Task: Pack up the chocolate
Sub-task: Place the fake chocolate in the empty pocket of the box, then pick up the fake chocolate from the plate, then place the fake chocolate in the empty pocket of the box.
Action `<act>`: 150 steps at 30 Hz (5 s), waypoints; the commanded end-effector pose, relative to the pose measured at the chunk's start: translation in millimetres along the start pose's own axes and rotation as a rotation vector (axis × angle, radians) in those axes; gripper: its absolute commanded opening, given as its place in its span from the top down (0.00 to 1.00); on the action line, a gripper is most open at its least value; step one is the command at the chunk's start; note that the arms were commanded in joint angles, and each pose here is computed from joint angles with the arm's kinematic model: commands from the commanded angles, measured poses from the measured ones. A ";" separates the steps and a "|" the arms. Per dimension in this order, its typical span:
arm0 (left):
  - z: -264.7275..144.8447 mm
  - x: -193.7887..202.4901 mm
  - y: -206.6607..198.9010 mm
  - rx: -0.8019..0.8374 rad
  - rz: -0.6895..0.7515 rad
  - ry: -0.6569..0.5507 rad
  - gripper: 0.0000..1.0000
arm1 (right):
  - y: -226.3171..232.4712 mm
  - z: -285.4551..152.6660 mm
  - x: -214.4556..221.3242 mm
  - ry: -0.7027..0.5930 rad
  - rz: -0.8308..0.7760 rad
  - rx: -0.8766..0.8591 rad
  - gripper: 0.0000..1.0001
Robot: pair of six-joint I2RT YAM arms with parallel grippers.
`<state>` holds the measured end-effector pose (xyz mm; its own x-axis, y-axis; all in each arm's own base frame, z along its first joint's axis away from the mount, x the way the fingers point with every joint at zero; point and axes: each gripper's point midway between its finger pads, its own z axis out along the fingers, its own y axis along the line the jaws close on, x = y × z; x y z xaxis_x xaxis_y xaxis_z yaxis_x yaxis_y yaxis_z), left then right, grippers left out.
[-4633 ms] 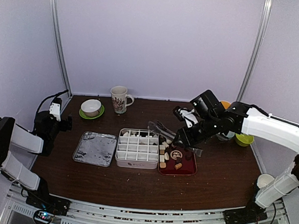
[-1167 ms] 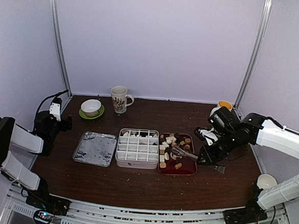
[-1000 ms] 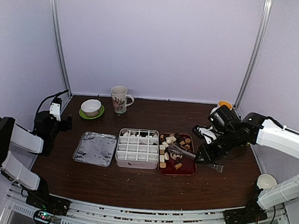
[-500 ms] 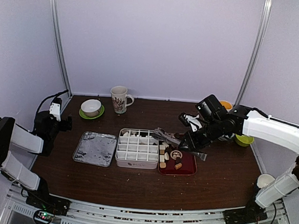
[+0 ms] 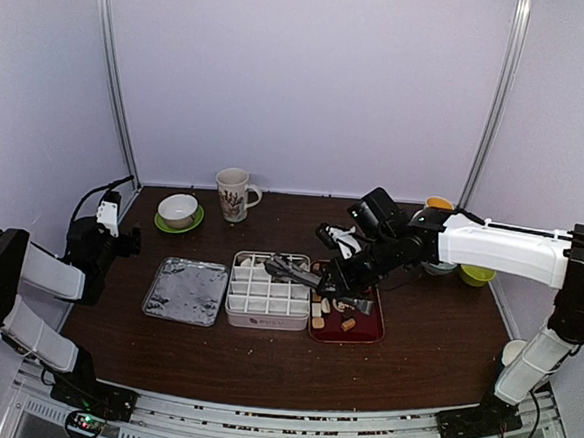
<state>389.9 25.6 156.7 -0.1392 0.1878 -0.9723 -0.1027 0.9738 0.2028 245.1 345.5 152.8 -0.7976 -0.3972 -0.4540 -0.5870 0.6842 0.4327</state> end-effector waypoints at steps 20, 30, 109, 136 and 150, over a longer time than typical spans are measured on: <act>-0.4 -7.4 3.5 -0.009 -0.012 -0.038 0.02 | 17.6 22.6 -26.8 -0.043 -0.047 -0.017 0.71; -0.4 -7.5 3.3 -0.008 -0.012 -0.038 0.02 | 15.4 19.3 -30.3 -0.059 -0.054 0.004 0.63; -0.3 -7.8 3.3 -0.008 -0.013 -0.038 0.02 | -63.8 -75.5 131.9 0.225 0.010 0.365 0.69; -0.4 -7.3 3.5 -0.009 -0.012 -0.037 0.02 | -38.3 -88.6 66.9 0.030 -0.049 0.318 0.71; -0.3 -7.3 3.5 -0.008 -0.012 -0.037 0.02 | -7.8 -38.1 -3.5 -0.028 -0.044 0.193 0.73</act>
<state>389.9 25.5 156.7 -0.1392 0.1878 -0.9723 -0.1023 0.9739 0.2027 235.1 291.8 173.2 -0.7783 -0.4288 -0.4587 -0.5640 0.7985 0.2105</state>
